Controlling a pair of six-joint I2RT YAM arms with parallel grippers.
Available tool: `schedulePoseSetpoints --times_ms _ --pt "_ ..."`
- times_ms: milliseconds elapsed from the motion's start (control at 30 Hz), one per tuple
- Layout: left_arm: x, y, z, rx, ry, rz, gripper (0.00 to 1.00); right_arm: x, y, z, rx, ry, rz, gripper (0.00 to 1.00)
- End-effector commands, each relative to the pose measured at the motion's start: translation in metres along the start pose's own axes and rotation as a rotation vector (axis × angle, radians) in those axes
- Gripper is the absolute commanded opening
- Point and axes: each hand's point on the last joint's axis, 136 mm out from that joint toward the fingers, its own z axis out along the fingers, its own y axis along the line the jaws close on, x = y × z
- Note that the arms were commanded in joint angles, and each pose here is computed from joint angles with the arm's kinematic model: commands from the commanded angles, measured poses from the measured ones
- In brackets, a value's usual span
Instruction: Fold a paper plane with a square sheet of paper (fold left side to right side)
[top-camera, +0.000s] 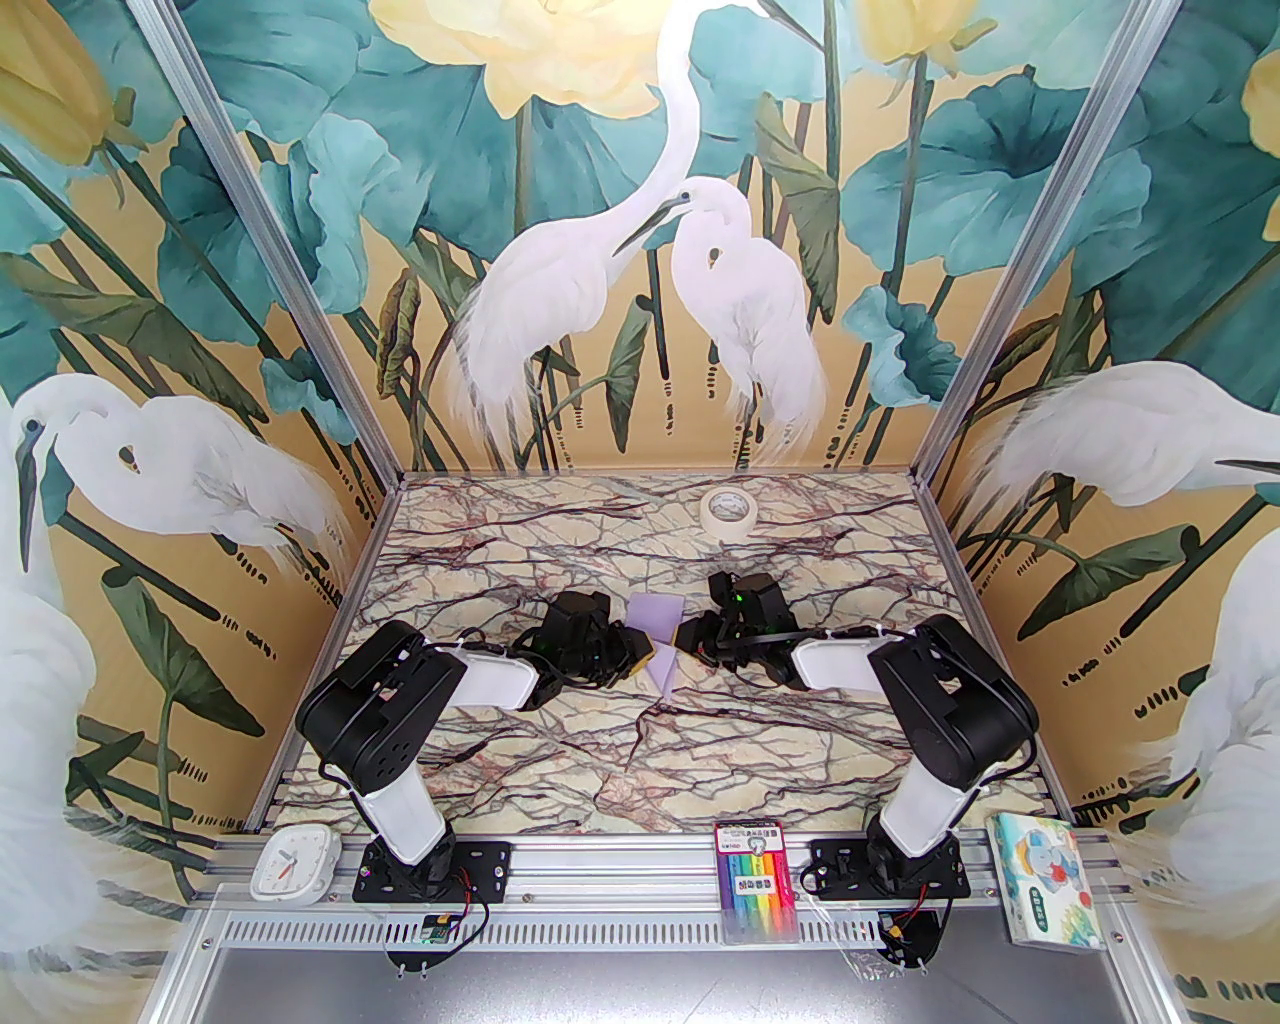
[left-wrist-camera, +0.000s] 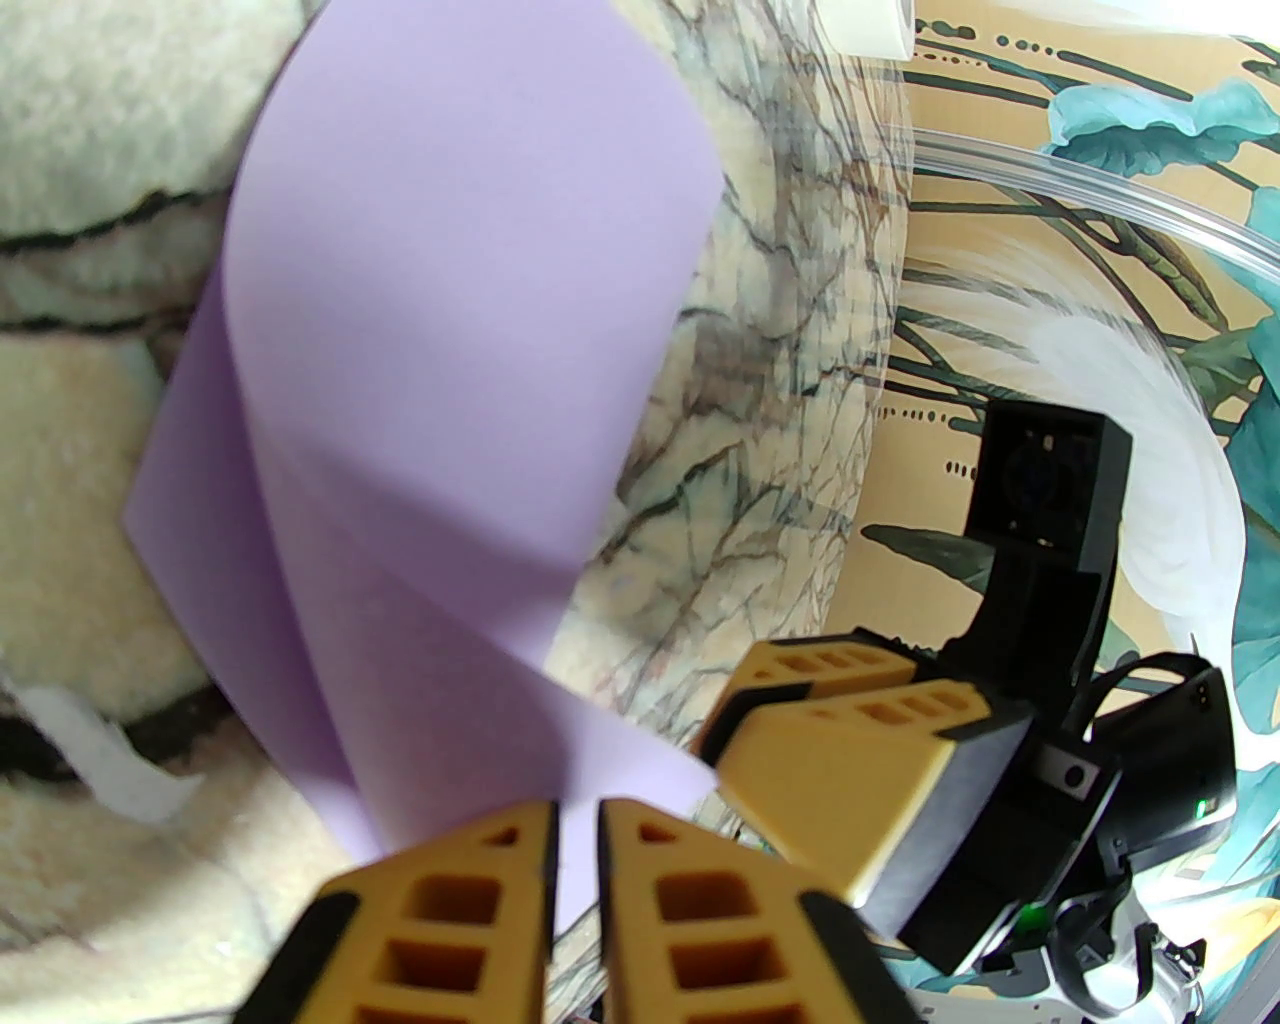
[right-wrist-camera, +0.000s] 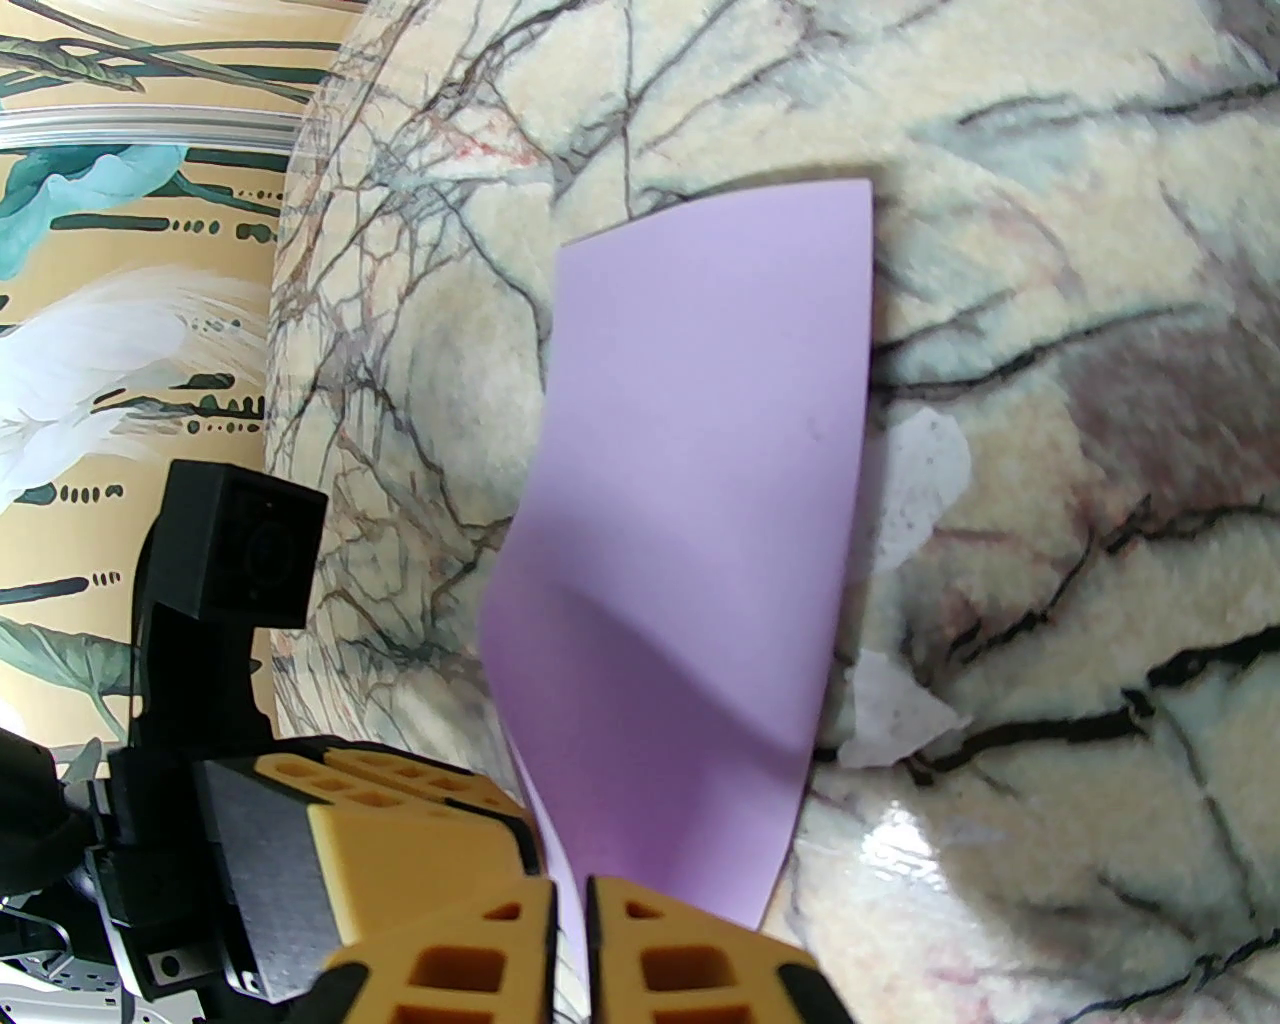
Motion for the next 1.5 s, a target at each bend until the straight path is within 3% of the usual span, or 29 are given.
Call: schedulePoseSetpoints --times_ms 0,67,1033,1233,1467 --pt "-0.002 -0.002 0.002 0.003 0.015 -0.001 0.14 0.000 0.002 0.004 0.009 0.018 -0.021 0.05" --pt "-0.002 -0.002 0.002 0.002 0.015 -0.002 0.14 -0.001 0.000 0.004 0.024 0.019 -0.029 0.00" --pt "0.020 -0.002 0.004 -0.055 0.113 0.106 0.19 -0.018 -0.010 0.012 0.097 0.034 -0.089 0.00" --pt "0.015 -0.001 0.005 -0.064 0.085 0.091 0.18 -0.015 -0.006 -0.005 0.067 -0.011 -0.068 0.20" --pt "0.011 -0.003 0.006 -0.060 0.068 0.080 0.17 0.000 0.000 -0.018 -0.002 -0.020 -0.038 0.26"
